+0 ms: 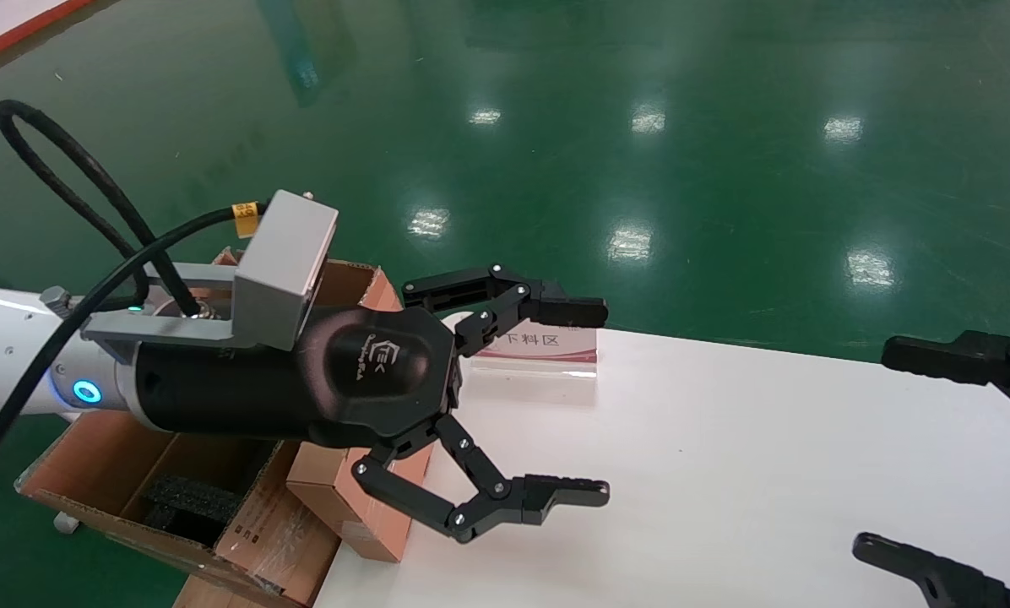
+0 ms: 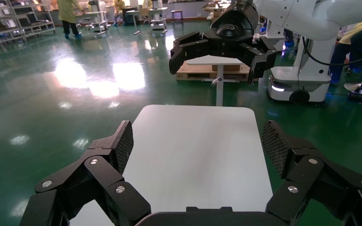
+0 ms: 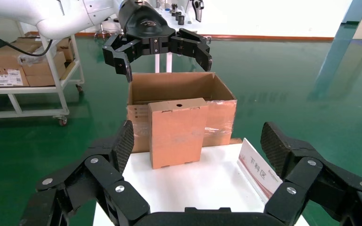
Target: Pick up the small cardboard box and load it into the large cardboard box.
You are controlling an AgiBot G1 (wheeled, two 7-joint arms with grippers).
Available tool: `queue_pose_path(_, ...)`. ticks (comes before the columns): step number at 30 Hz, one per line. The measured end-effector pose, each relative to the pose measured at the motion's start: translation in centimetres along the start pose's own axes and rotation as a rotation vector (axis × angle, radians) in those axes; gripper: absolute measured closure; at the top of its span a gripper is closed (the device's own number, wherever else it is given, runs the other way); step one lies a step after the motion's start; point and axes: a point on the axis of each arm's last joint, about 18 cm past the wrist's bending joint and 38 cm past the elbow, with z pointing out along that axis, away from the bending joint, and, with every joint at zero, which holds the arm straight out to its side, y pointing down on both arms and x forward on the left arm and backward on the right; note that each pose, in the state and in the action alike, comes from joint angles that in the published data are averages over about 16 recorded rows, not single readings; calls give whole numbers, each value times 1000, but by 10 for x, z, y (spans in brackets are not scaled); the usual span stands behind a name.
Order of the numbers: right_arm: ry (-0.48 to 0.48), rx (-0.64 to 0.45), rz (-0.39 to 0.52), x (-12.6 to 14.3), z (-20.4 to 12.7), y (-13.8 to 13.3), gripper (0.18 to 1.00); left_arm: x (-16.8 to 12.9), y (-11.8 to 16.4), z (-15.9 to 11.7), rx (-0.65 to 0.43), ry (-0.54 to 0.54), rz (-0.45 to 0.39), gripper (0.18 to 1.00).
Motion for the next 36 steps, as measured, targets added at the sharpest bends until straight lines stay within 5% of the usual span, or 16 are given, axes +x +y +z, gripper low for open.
queue_pose_path(16,0,0,0,0,0,0,178,0,4,2,-64,7,10,183)
queue_pose_path(26,0,0,0,0,0,0,178,-11,19,6,-336,16,17,183)
queue_pose_path(36,0,0,0,0,0,0,178,-43,26,9,-631,-61,-70,183)
